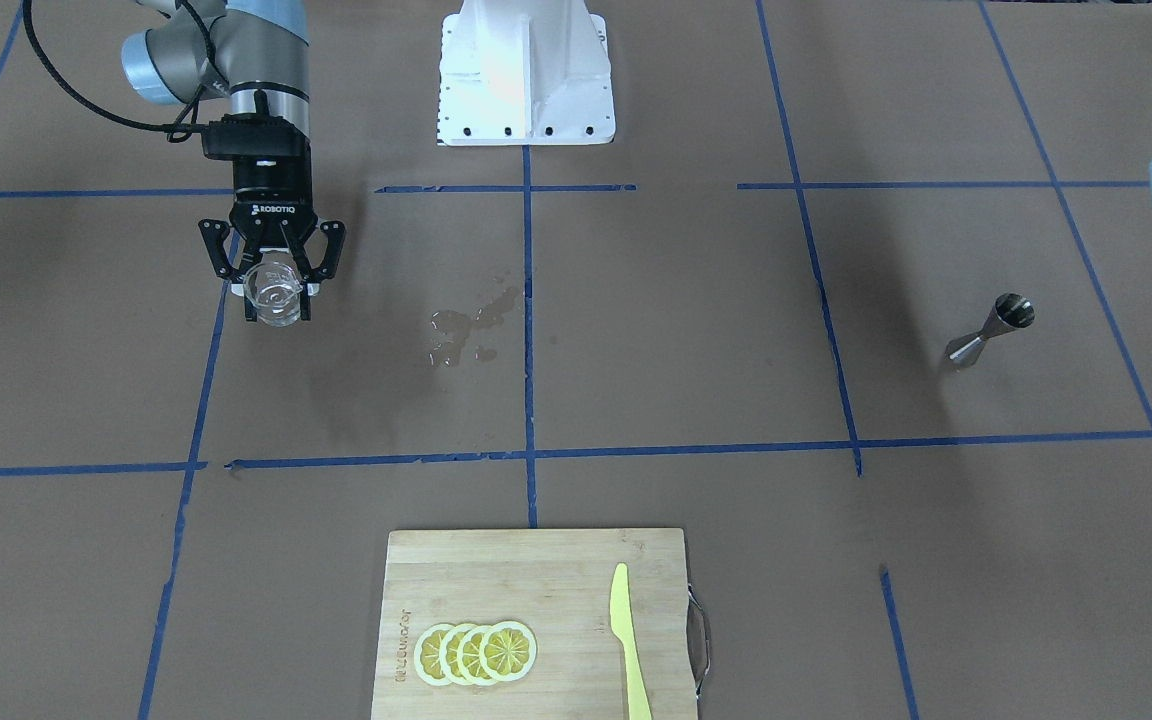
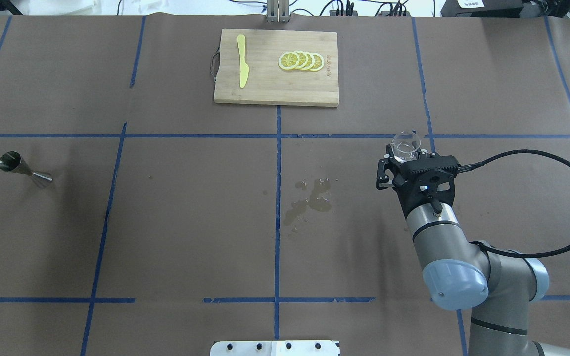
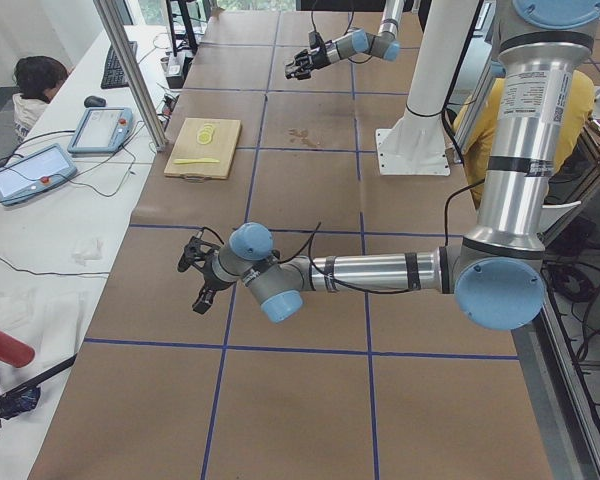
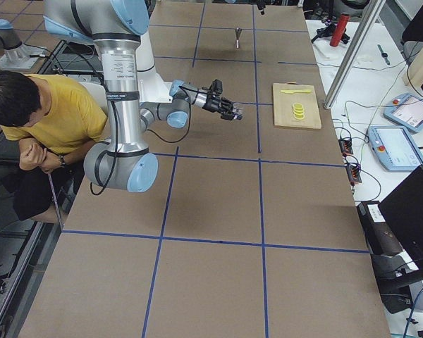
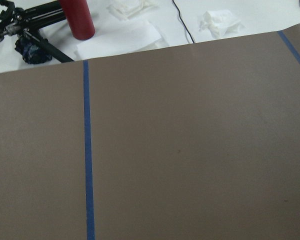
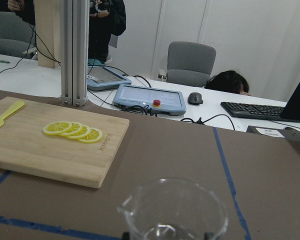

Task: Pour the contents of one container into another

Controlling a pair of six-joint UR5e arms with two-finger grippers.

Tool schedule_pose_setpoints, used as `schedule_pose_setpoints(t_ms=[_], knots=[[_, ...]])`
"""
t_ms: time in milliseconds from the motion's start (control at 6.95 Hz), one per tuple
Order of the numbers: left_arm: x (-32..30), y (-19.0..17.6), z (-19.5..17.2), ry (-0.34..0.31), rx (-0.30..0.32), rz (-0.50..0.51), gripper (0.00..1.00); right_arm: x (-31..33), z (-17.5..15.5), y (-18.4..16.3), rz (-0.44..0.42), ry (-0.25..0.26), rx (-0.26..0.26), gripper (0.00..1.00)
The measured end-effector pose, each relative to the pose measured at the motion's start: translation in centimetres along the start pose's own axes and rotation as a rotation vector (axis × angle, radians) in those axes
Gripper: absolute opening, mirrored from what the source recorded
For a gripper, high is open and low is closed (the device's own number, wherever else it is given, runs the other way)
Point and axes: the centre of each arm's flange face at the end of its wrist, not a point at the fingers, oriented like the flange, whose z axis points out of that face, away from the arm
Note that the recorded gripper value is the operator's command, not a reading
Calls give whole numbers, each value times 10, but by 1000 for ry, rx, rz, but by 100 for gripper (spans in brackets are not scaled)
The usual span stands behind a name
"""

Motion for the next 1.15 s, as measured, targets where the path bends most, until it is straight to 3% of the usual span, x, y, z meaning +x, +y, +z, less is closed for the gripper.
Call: schedule_pose_setpoints(t_ms=[288, 575, 1151], knots=[[6, -2, -11, 48, -53, -28, 100, 8, 21, 45, 50, -41, 12, 0], [14, -5, -18, 67, -55, -26, 100, 24, 36, 82, 60, -51, 17, 0], [21, -11, -20, 73, -48, -30, 100, 51, 46, 112, 86, -56, 51, 0]])
